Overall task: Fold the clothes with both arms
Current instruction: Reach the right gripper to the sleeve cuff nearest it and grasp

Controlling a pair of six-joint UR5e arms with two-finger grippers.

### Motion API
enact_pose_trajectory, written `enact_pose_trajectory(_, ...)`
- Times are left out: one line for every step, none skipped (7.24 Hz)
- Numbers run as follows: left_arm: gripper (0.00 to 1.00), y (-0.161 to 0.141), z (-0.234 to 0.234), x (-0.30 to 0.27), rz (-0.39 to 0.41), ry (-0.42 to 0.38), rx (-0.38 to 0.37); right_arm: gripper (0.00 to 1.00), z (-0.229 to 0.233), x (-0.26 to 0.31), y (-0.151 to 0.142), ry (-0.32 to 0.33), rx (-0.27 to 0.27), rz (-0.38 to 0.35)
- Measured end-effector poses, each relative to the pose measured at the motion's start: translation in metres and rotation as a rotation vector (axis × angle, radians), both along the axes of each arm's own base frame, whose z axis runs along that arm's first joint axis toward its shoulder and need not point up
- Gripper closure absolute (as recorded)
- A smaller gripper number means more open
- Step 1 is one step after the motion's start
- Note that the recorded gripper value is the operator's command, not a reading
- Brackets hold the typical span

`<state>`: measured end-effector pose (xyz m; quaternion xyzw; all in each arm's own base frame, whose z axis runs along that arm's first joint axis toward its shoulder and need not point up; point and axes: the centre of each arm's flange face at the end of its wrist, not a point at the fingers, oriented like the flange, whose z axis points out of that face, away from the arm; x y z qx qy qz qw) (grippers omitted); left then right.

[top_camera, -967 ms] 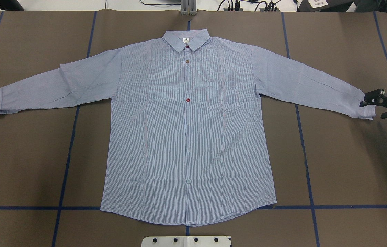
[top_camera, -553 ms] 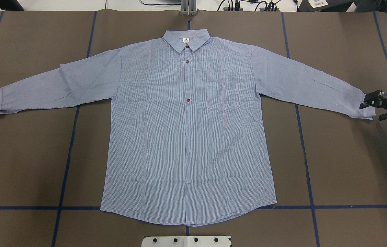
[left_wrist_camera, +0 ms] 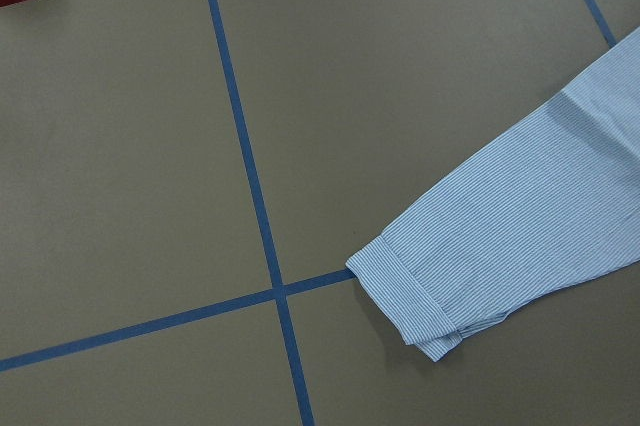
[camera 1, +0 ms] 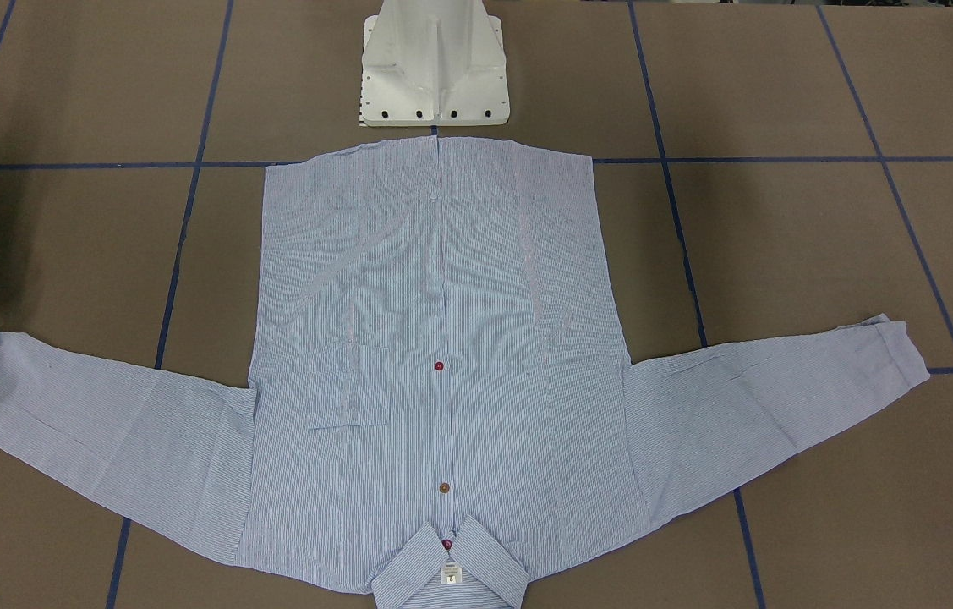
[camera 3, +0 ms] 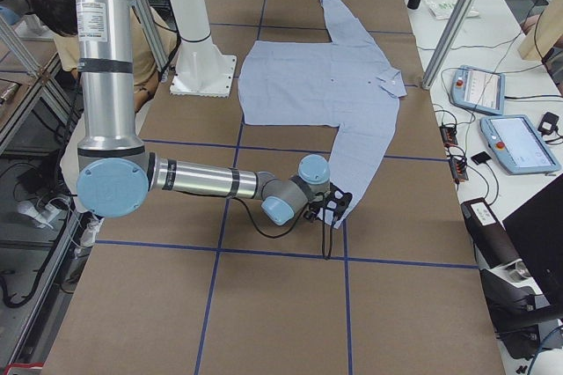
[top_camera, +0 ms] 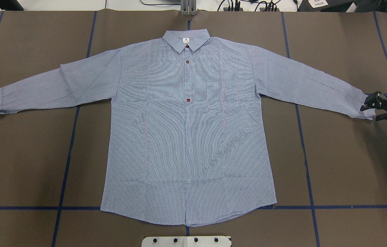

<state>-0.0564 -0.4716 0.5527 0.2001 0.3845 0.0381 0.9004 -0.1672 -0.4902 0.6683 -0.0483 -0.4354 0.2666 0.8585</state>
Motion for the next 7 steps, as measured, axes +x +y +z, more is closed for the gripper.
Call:
enact_pose_trajectory(0.00,0.000,-0.001,0.000,-0.005,0.003,-0.004,1.00,0.000,-0.001,0.000,-0.003,-0.009,0.006)
enact_pose_trajectory(0.00,-0.001,-0.001,0.000,-0.007,0.005,-0.005,1.00,-0.001,-0.001,0.001,-0.006,-0.015,0.008)
enact_pose_trajectory(0.00,-0.001,-0.002,0.000,-0.007,0.005,-0.005,1.00,-0.002,-0.001,0.001,-0.010,-0.016,0.008)
enact_pose_trajectory(0.00,-0.001,-0.001,0.000,-0.007,0.006,-0.006,1.00,-0.007,0.000,0.003,-0.023,-0.012,0.002)
enact_pose_trajectory(0.00,-0.001,-0.001,0.000,-0.008,0.006,-0.008,1.00,-0.020,0.001,0.006,-0.049,-0.001,-0.011)
enact_pose_trajectory(0.00,-0.001,0.000,0.000,-0.007,0.006,-0.009,1.00,-0.044,0.004,0.007,-0.080,0.021,-0.019)
enact_pose_trajectory(0.00,-0.002,0.001,0.000,-0.007,0.006,-0.010,1.00,-0.076,0.007,0.000,-0.098,0.042,-0.013)
